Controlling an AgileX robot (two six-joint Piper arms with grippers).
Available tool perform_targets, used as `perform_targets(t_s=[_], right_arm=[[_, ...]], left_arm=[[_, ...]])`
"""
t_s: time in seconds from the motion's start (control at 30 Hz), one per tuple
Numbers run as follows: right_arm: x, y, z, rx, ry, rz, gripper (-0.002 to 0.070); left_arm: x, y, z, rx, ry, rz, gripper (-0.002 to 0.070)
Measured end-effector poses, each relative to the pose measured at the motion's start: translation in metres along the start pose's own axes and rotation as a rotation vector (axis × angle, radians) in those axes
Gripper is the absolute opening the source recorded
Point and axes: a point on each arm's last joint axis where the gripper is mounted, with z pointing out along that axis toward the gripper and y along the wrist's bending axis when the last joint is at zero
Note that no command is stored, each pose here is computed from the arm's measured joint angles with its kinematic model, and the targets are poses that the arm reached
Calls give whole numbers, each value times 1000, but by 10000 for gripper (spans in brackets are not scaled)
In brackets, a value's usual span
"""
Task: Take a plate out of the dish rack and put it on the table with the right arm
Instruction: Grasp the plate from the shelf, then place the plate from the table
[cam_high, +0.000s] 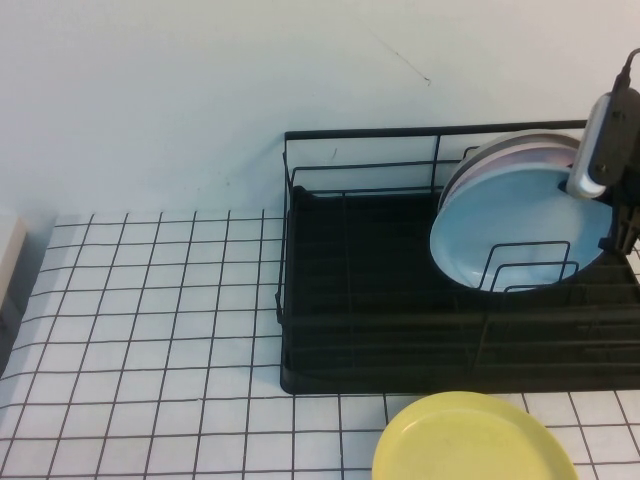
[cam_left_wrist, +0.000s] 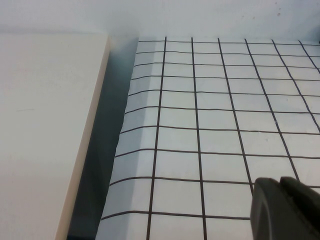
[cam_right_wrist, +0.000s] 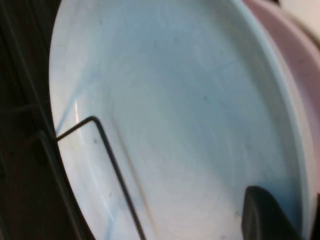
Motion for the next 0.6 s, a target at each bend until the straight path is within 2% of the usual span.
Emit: perform_targets(t_s=[0.17, 0.4, 0.5, 0.6], right_arm=[[-20, -10, -32, 71, -45, -19, 93], [-57, -23, -103, 243, -134, -4, 87], [-72, -24, -136, 307, -194, 88, 87], [-89, -19, -175, 326, -294, 287, 87]], left_arm=[[0, 0, 0, 0, 0, 0, -3], [0, 0, 0, 0, 0, 0, -3], [0, 0, 0, 0, 0, 0, -3], [0, 0, 0, 0, 0, 0, -3]])
